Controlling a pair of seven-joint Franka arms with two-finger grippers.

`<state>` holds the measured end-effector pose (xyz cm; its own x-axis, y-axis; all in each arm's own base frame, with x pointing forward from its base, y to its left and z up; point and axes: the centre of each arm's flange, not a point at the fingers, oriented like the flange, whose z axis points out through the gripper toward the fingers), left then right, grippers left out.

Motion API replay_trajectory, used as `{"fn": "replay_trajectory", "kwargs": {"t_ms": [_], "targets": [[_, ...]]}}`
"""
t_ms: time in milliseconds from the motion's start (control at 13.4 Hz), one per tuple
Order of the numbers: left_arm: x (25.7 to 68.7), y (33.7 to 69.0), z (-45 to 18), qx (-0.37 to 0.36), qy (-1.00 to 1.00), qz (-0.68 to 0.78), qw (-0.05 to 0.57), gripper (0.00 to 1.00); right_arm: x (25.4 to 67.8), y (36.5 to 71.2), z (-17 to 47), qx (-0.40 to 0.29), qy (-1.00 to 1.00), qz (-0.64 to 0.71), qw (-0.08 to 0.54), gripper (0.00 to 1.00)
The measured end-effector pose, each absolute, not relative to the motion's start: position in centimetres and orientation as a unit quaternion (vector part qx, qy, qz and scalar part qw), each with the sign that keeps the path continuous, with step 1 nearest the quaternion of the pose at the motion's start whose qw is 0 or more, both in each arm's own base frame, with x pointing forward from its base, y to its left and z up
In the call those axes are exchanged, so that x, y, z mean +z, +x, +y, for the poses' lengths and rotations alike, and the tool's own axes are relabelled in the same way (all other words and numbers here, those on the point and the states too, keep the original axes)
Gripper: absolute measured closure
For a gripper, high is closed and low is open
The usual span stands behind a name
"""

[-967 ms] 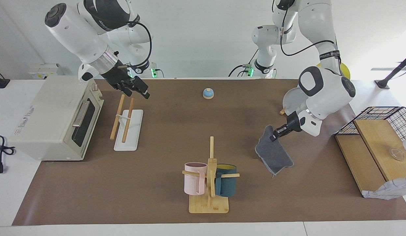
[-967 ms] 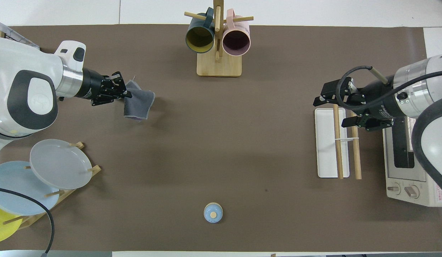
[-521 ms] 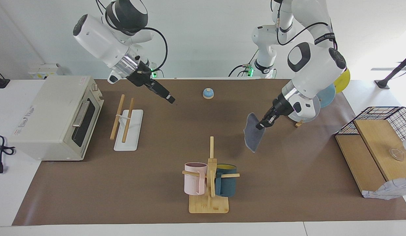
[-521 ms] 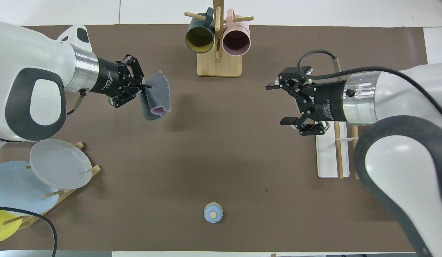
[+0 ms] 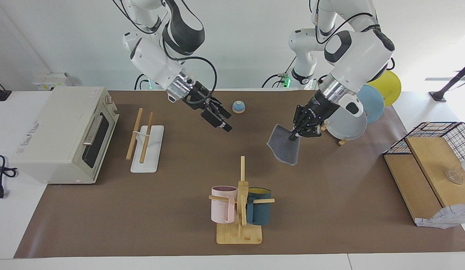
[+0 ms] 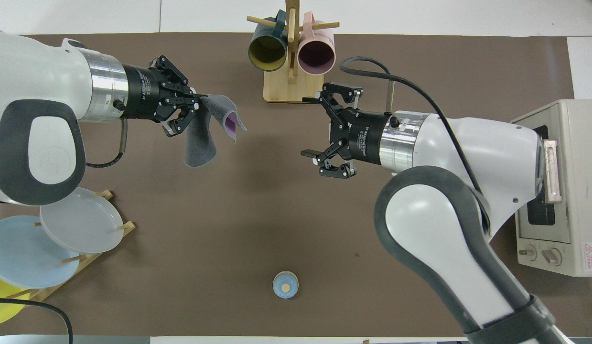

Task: Fold towel and hang on rack
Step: 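Raise the towel with the left gripper while the right gripper approaches, then grasp the hanging towel with the right gripper below the left gripper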

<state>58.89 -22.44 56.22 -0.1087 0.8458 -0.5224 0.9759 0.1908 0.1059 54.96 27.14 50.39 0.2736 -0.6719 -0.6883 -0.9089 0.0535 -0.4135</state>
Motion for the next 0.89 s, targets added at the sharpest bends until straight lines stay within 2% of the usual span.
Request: {"fn": "replay_trajectory", "kwargs": {"t_ms": [372,893], "targets": [[57.1,58.1,-24.4,-0.158,0.530,0.793,0.257,0.98,48.8,53.6,33.1,0.145,-0.647,0.600,0.447,0.00],[56.4,57.9,-24.2,-0.168,0.496,0.813,0.255,0.98,50.1,56.6,34.9,0.135,-0.624,0.608,0.472,0.00]]}}
